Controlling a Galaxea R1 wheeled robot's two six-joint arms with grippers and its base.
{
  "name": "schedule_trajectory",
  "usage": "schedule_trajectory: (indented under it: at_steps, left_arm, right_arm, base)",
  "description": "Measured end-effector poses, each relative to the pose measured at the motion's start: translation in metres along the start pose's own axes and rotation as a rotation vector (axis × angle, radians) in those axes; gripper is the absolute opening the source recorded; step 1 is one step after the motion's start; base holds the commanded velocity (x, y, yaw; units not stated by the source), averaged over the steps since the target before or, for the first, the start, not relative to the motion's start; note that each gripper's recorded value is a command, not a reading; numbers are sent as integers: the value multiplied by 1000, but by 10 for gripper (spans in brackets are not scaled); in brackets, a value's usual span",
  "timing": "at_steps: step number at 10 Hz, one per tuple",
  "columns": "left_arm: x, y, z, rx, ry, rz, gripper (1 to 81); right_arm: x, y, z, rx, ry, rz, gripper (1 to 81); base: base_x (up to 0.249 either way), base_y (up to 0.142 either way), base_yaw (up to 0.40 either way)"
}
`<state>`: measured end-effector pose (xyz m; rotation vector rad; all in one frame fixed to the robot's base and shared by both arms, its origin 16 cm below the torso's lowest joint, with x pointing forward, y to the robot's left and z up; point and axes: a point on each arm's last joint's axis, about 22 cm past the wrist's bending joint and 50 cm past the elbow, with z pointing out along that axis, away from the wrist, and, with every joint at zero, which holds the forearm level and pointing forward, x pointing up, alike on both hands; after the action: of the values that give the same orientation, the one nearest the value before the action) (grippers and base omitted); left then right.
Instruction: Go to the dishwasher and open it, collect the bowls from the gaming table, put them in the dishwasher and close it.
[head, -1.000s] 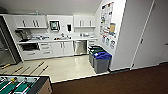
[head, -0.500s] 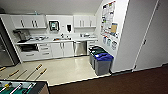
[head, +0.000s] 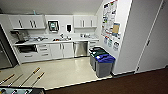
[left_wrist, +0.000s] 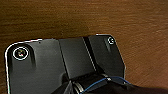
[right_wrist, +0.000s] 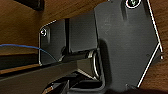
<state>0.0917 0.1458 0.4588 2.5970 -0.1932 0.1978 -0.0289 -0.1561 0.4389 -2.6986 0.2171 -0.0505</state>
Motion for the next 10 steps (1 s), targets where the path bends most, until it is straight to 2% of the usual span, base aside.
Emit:
schedule_trajectory:
  at_steps: [10]
  left_arm:
    - [1,0,0,0,0,0,811]
  right_arm:
    - [1,3,0,-6,1,0,811]
  base:
    - [182,0,0]
